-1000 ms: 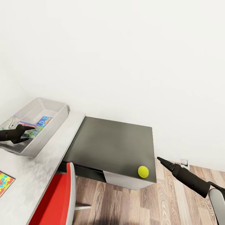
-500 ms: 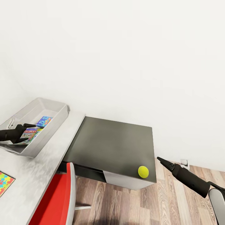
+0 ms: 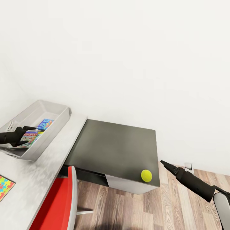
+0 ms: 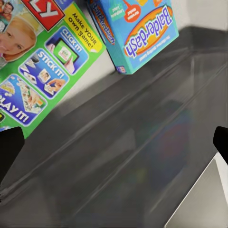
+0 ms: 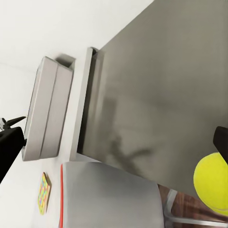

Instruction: Put all the toys in the child's room - the three board games (two on the bed and one on the table), the two jigsaw puzzles on the table, and the tennis ball on the table - inside the toy box on the table in the child's room.

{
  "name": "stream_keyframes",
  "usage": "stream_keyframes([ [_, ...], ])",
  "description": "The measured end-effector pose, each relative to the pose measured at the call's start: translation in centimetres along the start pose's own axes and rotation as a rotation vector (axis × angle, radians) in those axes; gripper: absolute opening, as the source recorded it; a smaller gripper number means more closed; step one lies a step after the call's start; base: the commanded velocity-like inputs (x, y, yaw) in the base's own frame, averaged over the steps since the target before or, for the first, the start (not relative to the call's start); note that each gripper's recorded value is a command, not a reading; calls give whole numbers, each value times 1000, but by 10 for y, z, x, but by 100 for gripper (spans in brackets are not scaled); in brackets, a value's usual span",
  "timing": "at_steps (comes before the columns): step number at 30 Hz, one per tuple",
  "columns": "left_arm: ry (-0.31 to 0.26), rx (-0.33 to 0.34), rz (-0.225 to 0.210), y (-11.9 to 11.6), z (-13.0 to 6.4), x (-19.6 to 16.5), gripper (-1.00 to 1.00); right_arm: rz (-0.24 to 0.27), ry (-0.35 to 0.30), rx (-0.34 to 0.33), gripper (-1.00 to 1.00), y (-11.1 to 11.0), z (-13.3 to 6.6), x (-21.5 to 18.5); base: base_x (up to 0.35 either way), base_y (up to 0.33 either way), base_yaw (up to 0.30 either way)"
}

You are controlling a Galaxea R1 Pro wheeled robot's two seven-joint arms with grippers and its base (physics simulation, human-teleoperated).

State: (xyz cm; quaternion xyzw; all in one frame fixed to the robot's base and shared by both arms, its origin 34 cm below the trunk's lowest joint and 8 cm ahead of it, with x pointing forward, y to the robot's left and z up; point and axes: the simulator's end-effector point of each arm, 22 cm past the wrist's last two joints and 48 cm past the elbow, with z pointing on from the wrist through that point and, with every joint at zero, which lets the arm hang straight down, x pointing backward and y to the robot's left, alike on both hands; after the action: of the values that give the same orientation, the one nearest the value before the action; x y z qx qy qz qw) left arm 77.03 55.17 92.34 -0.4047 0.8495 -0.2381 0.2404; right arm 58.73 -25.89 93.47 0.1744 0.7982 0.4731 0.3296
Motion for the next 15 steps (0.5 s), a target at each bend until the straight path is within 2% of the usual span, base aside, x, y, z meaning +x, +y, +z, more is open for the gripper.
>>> stream_keyframes([
  [7,-21,29,0,-5,-12,-10,100,-6,-5,-5,100,3,-1,-2,0,0,-70],
  [15,-54,149,7,-28,-35,-27,100,-15,-12,-12,100,8,-2,-5,0,0,-97],
])
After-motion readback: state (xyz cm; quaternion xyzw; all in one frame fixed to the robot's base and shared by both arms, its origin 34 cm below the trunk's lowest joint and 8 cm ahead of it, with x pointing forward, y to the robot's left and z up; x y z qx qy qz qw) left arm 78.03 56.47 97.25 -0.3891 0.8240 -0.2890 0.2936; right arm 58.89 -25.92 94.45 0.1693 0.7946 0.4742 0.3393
